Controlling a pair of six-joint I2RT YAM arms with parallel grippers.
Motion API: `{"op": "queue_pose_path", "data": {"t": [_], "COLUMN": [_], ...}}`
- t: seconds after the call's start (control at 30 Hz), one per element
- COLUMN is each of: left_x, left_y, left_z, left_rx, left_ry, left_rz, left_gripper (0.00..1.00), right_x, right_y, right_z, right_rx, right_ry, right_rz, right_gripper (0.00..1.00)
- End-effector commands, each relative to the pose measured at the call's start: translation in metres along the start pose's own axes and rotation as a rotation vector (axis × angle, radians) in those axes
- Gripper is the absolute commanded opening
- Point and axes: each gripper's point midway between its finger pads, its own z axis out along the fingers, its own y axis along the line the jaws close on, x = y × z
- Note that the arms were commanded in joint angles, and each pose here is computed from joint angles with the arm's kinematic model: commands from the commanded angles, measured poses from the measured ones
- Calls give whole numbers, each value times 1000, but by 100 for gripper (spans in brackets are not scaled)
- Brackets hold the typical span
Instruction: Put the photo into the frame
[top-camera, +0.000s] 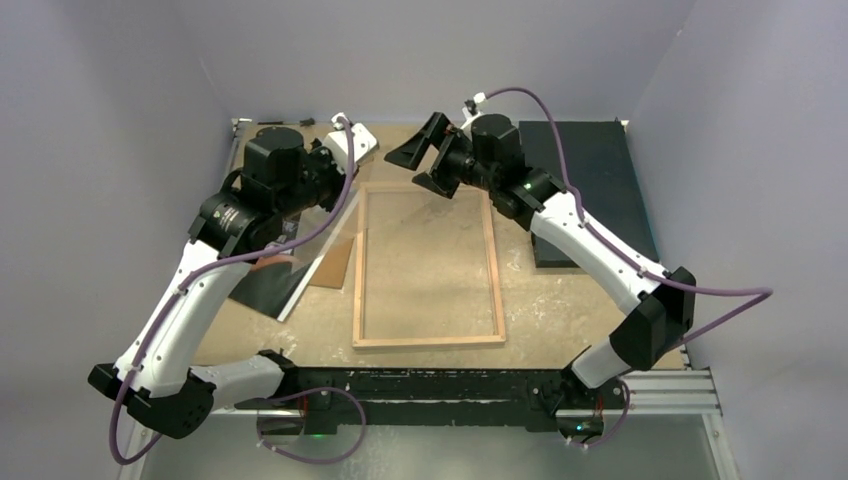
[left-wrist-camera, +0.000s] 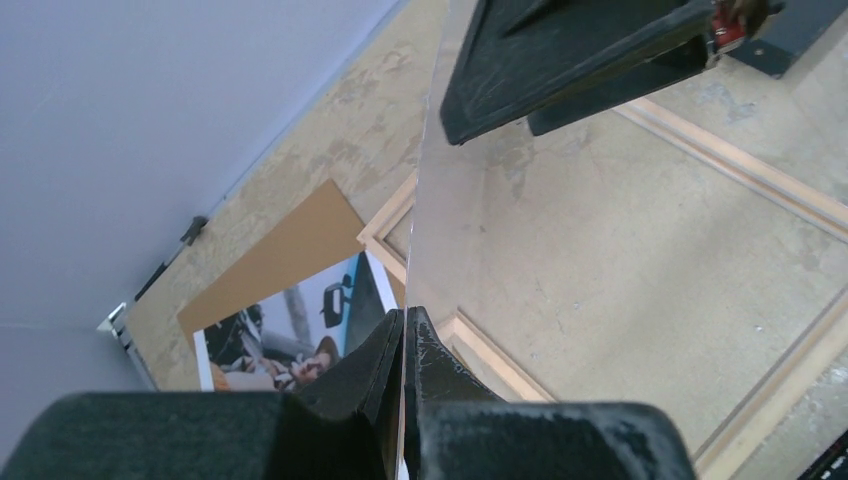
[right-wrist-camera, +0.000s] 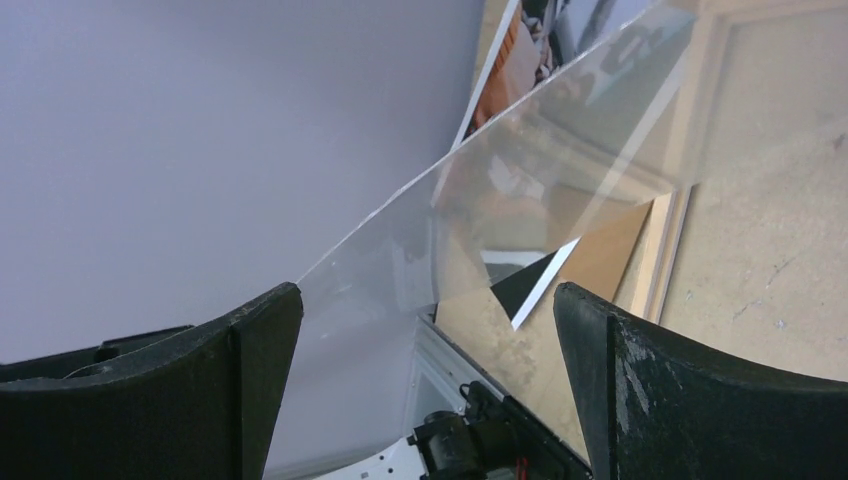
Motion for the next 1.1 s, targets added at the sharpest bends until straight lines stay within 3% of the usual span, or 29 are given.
{"op": "queue_pose_path", "data": {"t": [0.0, 0.37, 0.57, 0.83, 1.07], "left_x": [-9, -3, -9, 9, 17], "left_y": [-23, -50, -63, -109, -127], "left_z": [4, 5, 0, 6, 8], "left_rx": [115, 229, 299, 470, 519], "left_ry": [-62, -72, -101, -60, -24], "left_rz": [-24, -60, -77, -153, -186], "left_gripper": [0, 0, 0, 0, 0], "right_x": [-14, -4, 6, 16, 23], "right_y": [20, -10, -33, -67, -77], "right_z": [-14, -16, -19, -41, -50], "right_rx": [-18, 70, 151, 242, 247], "right_ry": [-62, -63, -37, -67, -73], "right_rz": [24, 66, 55, 78, 96], "right_gripper": [99, 97, 87, 76, 69]}}
